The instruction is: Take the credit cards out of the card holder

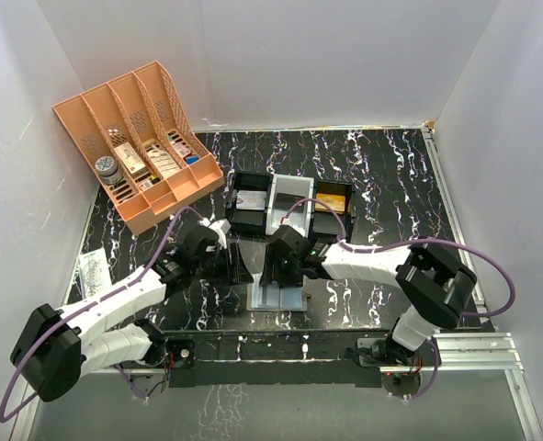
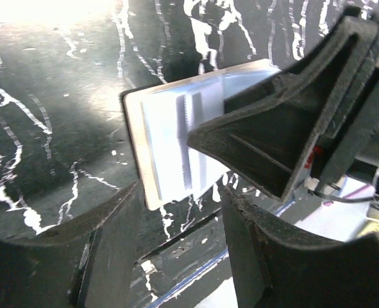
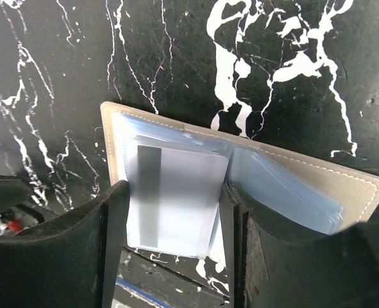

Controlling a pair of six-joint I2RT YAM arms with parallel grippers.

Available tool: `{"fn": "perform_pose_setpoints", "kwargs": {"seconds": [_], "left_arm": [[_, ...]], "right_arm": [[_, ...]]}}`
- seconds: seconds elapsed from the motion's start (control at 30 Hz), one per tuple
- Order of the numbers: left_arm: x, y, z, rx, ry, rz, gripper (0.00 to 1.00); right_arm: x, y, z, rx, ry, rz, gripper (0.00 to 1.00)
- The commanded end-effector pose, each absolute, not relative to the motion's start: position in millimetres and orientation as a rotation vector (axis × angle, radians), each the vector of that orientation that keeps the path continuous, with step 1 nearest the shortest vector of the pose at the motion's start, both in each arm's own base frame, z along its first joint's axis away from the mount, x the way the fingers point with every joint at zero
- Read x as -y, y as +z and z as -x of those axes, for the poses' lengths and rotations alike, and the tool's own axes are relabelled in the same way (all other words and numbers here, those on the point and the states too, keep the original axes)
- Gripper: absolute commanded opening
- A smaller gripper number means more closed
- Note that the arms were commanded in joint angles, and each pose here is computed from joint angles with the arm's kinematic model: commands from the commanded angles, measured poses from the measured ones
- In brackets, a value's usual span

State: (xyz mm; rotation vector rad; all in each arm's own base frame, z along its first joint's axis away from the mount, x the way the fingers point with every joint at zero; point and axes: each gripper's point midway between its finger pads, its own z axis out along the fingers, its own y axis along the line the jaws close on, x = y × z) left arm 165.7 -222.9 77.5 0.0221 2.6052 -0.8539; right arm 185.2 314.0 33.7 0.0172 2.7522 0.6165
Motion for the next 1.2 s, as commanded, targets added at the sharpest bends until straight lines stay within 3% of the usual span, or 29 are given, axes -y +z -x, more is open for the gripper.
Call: {"fn": "perform_pose_setpoints", "kwargs": {"seconds": [0.0,0.2,0.37,0.8,1.07,1.17], "left_arm": [[246,88,-155,-2.562,-1.062,-0.151,0.52],[268,83,-139,-2.565,-1.286,-0.222,0.55],[270,70,-135,-2.600,-1.302,-0.227,0.55],[279,59,-134,-2.614,-1.357,-0.189,0.45],[281,69,-138,-2.580,-1.366,-0.196,0.43],[285,71,-140,-2.576,-1.384,-0.199,0.43]], "right_arm": [[-327,37,-186,-2.708,0.831,-0.014,0.45],[-329,35,-181,-2.710,0.901,-0.020,0.45],[-328,37,-181,-2.708,0.905,-0.032,0.45],[-333,39,-180,-2.707,0.941,-0.035,0.46],[-337,66,-188,-2.667,0.976,-0.052,0.58],[-336,91,-198,-2.604,0.968,-0.088,0.69]]}}
